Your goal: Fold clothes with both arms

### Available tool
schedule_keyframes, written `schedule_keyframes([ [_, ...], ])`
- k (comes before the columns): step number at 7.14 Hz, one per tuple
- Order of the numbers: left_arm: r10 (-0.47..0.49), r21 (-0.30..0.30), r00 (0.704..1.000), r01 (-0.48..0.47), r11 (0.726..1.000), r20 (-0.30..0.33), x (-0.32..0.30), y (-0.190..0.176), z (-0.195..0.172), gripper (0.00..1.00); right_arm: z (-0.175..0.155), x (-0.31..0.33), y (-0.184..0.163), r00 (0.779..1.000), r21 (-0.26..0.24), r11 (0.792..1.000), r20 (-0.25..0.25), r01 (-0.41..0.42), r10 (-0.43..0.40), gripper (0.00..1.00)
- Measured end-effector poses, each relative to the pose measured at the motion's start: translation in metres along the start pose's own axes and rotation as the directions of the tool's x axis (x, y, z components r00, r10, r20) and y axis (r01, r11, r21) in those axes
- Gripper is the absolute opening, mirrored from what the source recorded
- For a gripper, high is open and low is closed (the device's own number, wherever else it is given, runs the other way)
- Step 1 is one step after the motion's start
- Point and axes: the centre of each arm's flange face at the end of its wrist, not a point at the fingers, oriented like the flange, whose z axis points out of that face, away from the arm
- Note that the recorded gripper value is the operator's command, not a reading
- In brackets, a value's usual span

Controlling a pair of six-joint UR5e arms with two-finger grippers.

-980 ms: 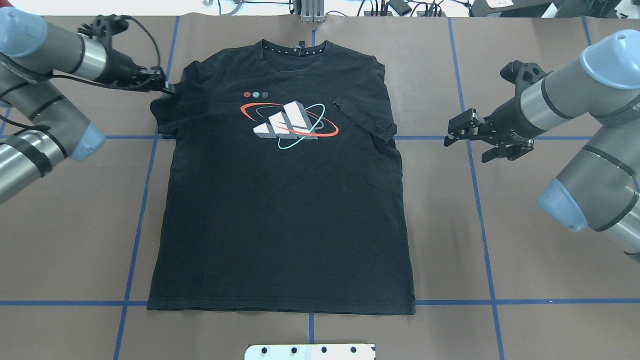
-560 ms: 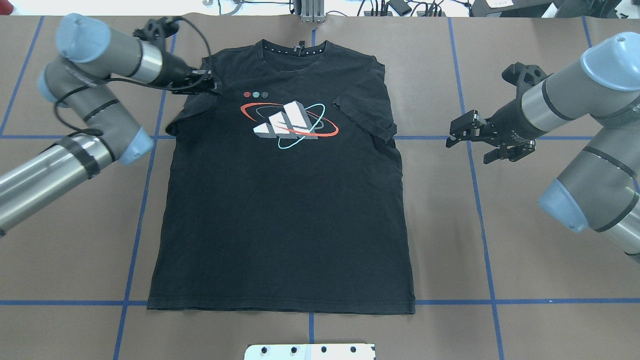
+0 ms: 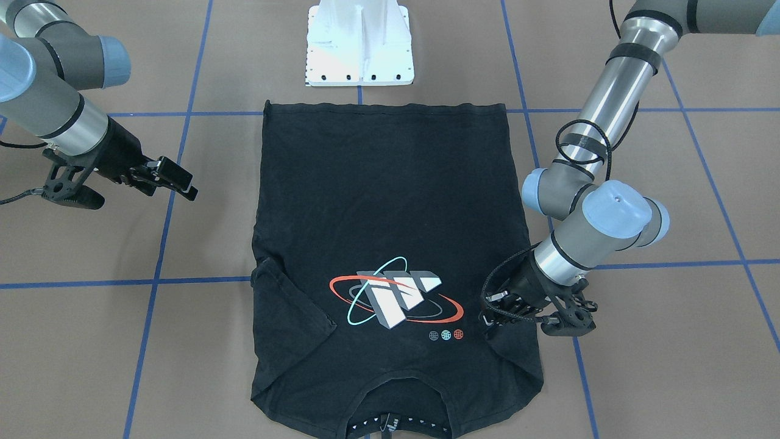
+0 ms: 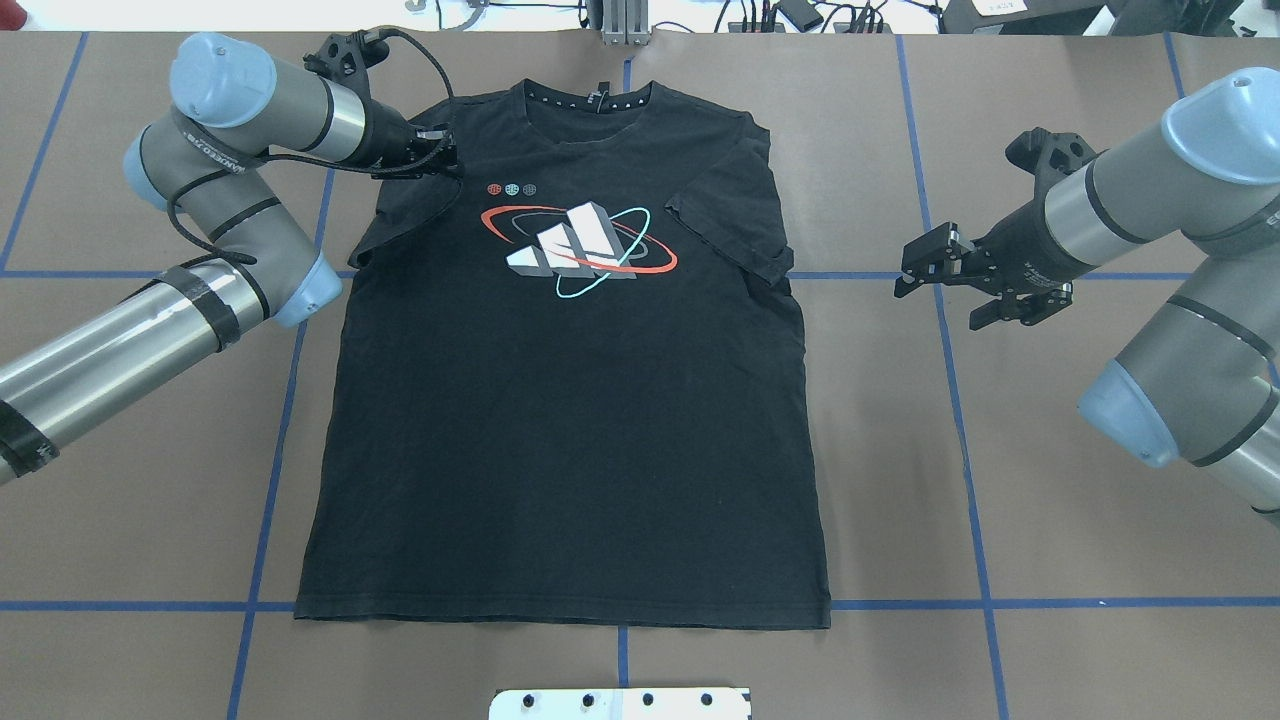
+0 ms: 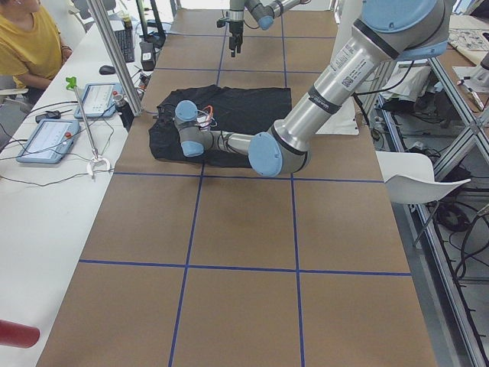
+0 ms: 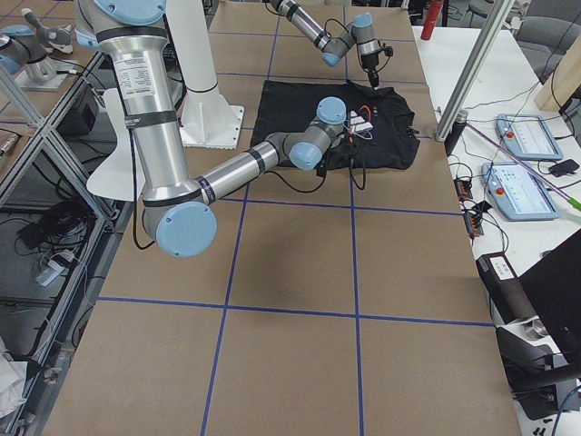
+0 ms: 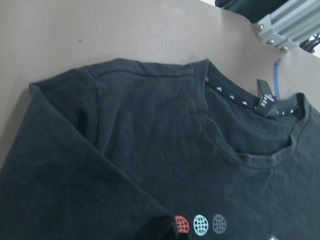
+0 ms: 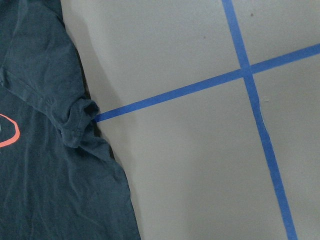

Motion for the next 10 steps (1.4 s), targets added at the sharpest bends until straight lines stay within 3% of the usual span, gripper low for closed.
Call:
schedule_keyframes([
  [3,-0.014,0.030,1.000,0.014,0.999,0.012,0.016,-0.015,0.009,0.00,0.001,0.000,0.000,1.000,-0.001,1.000,-0.001,-0.001,0.001,1.00],
  [4,-0.018,0.040,1.000,0.017,0.999,0.019,0.016,-0.018,0.011,0.29,0.001,0.001,0.000,1.000,-0.001,1.000,-0.002,-0.002,0.002,1.00],
  [5,-0.020,0.047,1.000,0.018,0.999,0.023,0.016,-0.020,0.012,0.93,0.002,0.001,-0.001,1.000,-0.002,1.000,-0.004,-0.002,0.002,1.00],
  [6,-0.019,0.051,1.000,0.018,0.999,0.024,0.017,-0.021,0.012,0.99,0.003,0.001,-0.001,1.000,-0.003,1.000,-0.005,-0.003,0.003,1.00],
  [8,0.000,0.045,1.000,0.001,0.999,-0.012,0.031,-0.022,-0.001,0.99,-0.001,-0.008,0.001,1.000,0.004,1.000,0.008,-0.004,0.004,1.00],
  [10,0.034,-0.047,0.994,-0.040,0.998,-0.108,0.023,0.010,-0.048,0.99,-0.002,-0.024,0.021,0.998,0.013,0.998,0.023,-0.064,0.064,1.00],
])
